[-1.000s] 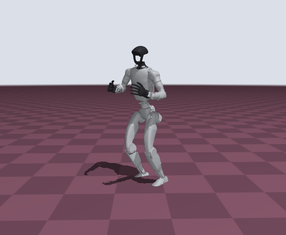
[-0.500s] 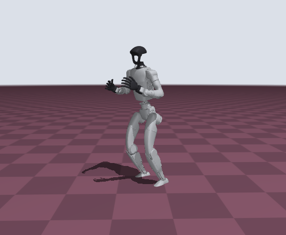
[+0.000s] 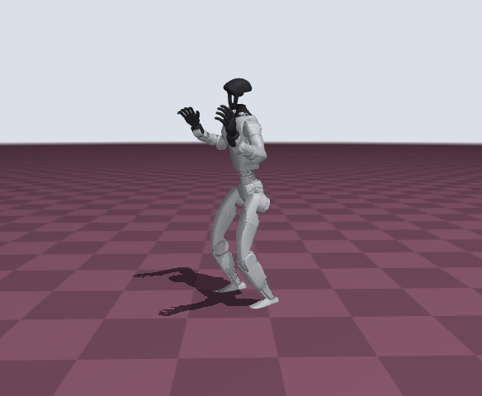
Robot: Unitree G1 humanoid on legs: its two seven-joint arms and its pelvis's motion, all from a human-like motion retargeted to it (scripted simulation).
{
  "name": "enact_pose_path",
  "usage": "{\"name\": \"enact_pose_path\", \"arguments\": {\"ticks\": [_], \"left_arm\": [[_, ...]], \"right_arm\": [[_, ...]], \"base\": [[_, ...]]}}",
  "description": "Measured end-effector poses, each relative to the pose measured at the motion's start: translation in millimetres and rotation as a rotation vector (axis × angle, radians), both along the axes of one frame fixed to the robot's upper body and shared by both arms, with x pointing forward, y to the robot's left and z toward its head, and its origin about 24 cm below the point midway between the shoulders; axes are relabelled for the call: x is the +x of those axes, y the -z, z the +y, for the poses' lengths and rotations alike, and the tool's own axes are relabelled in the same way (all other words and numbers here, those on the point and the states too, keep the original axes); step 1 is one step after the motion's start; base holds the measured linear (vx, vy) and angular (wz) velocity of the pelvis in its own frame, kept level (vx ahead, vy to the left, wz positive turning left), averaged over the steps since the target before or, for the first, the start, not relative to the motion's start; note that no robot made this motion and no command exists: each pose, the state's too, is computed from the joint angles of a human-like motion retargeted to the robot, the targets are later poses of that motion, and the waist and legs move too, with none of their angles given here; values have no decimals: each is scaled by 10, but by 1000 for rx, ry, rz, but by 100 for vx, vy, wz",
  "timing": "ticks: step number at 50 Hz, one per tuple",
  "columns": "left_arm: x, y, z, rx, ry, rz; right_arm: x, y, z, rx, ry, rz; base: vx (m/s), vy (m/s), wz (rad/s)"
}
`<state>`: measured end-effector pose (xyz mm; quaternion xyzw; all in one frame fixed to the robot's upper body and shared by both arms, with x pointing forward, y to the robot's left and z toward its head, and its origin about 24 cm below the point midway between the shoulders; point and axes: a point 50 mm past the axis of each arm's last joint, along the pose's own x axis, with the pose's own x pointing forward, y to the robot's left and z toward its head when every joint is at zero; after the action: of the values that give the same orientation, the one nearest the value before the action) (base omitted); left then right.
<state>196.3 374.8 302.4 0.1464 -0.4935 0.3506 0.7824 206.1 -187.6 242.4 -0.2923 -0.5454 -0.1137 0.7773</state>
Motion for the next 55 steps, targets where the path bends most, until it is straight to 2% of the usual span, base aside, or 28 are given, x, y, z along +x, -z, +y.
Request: {"name": "enact_pose_path", "arguments": {"ticks": [8, 13, 21, 29, 41, 55], "left_arm": [[170, 517, -1242, 324, 543, 259], [112, 671, -1571, 410, 719, 326], [136, 599, -1623, 452, 757, 321], [168, 481, -1632, 472, 763, 282], [16, 771, -1853, 434, 903, 374], [61, 494, -1766, 594, 676, 203]], "right_arm": [[-5, -43, 486, -23, -327, 22], [-7, -31, 649, -33, -435, 48], [80, -34, 683, -22, -458, 71], [120, 5, 511, 9, -366, 94], [-35, -33, 626, 25, -434, 60], [-47, 44, 336, 88, -319, 80]], "base": [[-4, 7, -24], [-5, -1, -30], [-1, 0, -25], [-1, 0, 7], [3, -4, 52], [8, -22, 33]]}}
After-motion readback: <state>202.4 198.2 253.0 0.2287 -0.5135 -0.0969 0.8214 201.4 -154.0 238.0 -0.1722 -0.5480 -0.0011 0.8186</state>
